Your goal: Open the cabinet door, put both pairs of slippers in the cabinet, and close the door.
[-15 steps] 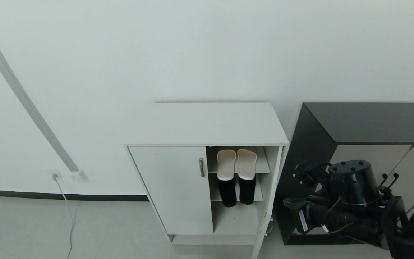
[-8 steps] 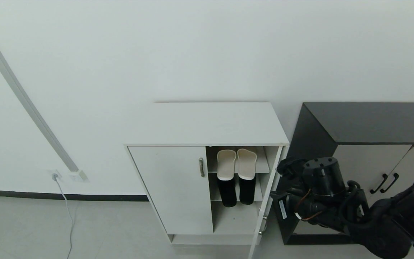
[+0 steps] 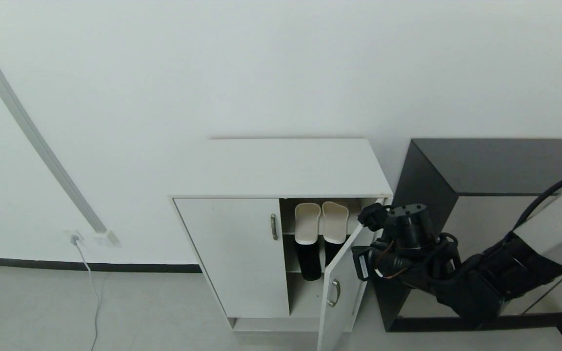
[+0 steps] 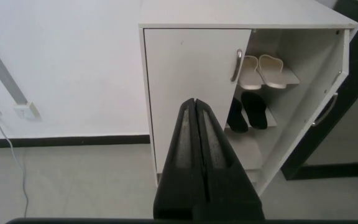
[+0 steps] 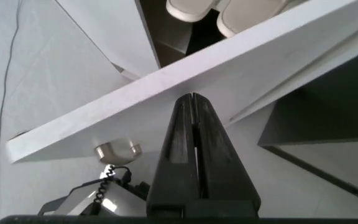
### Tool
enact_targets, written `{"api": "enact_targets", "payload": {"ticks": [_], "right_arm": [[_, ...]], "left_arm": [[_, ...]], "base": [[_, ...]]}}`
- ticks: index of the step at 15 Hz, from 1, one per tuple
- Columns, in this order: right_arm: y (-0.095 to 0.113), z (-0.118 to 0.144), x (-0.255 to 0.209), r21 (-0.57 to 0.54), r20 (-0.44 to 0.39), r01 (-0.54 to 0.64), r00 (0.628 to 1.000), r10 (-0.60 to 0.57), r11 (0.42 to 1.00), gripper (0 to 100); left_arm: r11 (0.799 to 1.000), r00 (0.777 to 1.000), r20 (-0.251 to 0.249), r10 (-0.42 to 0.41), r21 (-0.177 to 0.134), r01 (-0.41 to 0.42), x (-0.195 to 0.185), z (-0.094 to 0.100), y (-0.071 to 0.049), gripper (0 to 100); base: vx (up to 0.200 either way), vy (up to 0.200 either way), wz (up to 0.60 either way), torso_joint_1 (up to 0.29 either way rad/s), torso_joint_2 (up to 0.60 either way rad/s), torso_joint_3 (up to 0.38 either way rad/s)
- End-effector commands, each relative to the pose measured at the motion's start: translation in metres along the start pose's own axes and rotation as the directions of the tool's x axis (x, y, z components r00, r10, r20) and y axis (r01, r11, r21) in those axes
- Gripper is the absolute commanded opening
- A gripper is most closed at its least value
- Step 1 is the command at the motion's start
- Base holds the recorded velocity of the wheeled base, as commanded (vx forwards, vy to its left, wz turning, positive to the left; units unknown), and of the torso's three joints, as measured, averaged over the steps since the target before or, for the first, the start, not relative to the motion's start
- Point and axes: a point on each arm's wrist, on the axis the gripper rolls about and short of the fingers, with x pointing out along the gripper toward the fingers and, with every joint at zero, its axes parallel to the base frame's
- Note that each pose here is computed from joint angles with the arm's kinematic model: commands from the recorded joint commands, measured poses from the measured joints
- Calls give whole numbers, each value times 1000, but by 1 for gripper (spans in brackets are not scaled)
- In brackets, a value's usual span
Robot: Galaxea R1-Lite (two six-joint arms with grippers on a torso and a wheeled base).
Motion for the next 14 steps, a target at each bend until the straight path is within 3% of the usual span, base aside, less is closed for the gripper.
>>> {"api": "enact_targets", "payload": {"ticks": [1, 14], "right_arm": [[0, -4, 20, 1, -10, 5, 1000, -5, 1000, 0], [-7, 3, 86, 21, 51, 29, 998, -30, 999, 0]], "left_arm": [[1000, 1000, -1, 0, 0, 0, 0, 0, 0, 0], [1000, 1000, 0, -3, 1, 3, 0, 0, 0, 0]], "base": [[0, 0, 0, 0, 0, 0], [0, 0, 0, 0, 0, 0]]}}
